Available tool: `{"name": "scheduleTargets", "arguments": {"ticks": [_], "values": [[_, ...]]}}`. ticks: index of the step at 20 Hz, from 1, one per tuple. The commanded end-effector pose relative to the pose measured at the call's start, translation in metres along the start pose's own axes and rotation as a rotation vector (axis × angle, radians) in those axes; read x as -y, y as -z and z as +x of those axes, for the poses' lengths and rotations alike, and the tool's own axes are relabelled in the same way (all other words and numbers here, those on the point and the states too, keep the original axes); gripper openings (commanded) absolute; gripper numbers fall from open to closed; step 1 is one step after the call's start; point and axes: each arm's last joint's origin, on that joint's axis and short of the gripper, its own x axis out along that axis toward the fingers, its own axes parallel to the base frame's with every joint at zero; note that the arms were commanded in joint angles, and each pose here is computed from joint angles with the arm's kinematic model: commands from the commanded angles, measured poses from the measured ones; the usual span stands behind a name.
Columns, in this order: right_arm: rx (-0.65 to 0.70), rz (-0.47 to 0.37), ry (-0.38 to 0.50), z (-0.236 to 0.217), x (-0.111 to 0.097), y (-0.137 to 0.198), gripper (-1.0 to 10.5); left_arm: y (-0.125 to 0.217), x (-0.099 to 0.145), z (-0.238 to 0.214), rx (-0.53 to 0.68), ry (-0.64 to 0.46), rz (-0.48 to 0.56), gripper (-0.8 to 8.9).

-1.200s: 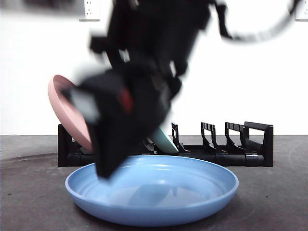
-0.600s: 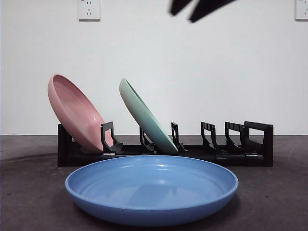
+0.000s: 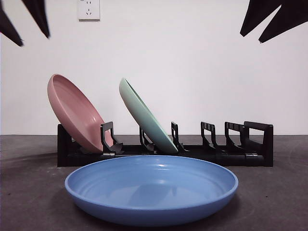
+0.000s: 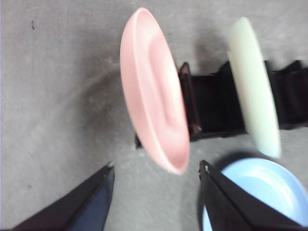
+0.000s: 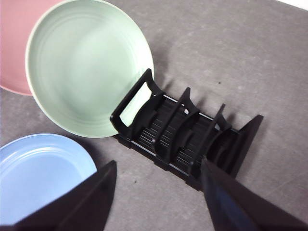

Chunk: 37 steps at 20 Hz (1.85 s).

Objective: Place the plate

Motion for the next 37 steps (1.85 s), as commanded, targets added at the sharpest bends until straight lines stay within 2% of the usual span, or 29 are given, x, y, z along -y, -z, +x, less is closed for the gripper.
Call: {"name": "scheduleTargets", "arguments": {"ticks": [1,7,19,22,24,31,37], "values": [[0.007,0.009,-0.006,0.000,-0.001,-0.003,2.7,-0.019,0.010,0.016,-0.025,-0.045,0.026,2.81],[0.007,0.009,-0.003,0.000,-0.001,-0.003,2.7,-0.043,0.028,0.057,-0.068,-0.198,0.084,2.81],[0.001,0.010,-0.004,0.000,-0.001,-0.003,2.7,-0.045,0.026,0.090,-0.107,-0.239,0.097,2.74],[-0.001,0.011,-0.004,0.000,-0.001,-0.002,2.7,-0.045,0.026,0.090,-0.103,-0.239,0.095,1.09],[-0.001,0.011,-0.004,0.000,-0.001,-0.002,2.7,-0.045,0.026,0.090,-0.103,-0.239,0.094,0.51],[-0.017,0.015,-0.005,0.000,-0.001,-0.001,2.7,-0.054,0.029,0.076,-0.080,-0.234,0.093,0.15],[-0.019,0.016,-0.005,0.000,-0.001,-0.001,2.7,-0.065,0.031,0.051,-0.049,-0.335,0.101,0.15]]}}
